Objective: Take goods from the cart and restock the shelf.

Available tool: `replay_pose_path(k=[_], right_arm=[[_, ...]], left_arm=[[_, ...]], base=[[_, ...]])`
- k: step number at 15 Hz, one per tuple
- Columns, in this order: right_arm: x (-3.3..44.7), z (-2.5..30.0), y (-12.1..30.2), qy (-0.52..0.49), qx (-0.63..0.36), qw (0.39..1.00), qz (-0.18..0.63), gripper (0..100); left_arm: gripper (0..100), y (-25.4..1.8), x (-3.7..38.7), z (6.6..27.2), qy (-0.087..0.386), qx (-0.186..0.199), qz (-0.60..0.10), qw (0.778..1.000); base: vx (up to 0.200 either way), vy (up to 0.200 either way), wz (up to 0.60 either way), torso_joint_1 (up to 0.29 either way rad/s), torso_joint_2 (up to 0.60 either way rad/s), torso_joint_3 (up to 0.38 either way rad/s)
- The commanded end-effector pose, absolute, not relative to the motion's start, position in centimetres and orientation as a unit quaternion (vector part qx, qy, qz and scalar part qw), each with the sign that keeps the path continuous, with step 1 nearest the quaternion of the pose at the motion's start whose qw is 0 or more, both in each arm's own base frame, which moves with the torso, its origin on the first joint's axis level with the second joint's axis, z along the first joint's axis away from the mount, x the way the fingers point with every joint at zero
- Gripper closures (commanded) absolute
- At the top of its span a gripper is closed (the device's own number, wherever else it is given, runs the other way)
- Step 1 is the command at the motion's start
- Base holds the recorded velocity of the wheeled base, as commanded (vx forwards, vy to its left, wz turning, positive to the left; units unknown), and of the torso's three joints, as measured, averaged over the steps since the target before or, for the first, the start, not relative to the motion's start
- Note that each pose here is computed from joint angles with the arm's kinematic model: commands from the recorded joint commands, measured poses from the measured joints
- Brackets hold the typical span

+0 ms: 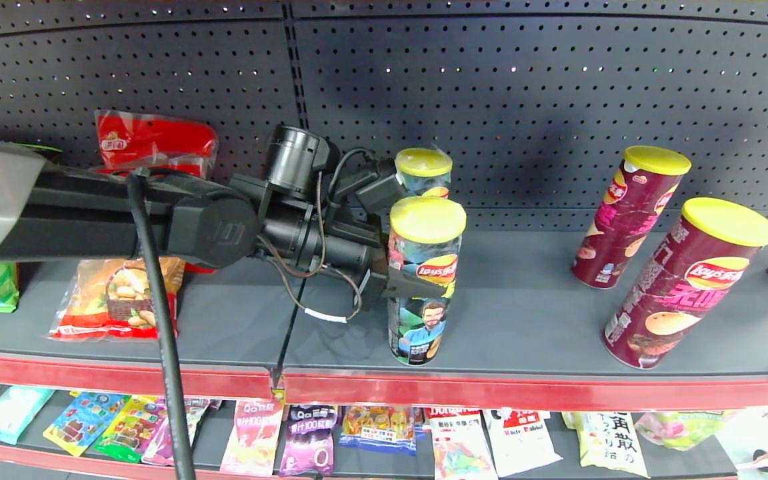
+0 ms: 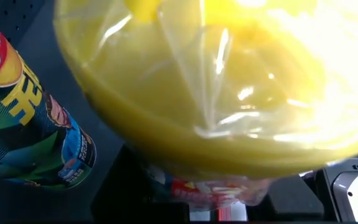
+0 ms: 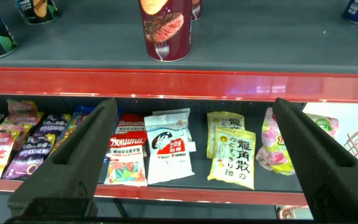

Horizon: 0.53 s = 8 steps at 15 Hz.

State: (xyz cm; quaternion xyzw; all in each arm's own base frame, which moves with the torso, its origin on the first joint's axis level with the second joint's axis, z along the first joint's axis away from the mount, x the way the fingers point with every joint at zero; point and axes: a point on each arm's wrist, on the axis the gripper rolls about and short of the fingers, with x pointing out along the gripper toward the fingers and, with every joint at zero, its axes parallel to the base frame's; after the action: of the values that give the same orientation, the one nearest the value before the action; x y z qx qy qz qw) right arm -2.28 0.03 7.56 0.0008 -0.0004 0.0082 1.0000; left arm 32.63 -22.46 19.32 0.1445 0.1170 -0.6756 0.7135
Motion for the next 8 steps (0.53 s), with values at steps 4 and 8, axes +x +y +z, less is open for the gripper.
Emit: replay_pose_path(k=[4, 8], right_arm=[[-2.3, 7.6, 0.0, -0.001, 0.001, 1.0, 0.008, 0], [-2.3, 7.6, 0.0, -0.001, 0.001, 1.0, 0.008, 0]], left_arm=[[0, -22.4, 32.6, 19.2, 0.121, 0.145, -0.673, 0.715], [0, -20.4, 31.5, 18.6, 0.15, 0.149, -0.649, 0.731]], base=[[0.0, 0.0, 0.0, 0.0, 0.0, 0.0], [0.0, 0.0, 0.0, 0.0, 0.0, 0.0]])
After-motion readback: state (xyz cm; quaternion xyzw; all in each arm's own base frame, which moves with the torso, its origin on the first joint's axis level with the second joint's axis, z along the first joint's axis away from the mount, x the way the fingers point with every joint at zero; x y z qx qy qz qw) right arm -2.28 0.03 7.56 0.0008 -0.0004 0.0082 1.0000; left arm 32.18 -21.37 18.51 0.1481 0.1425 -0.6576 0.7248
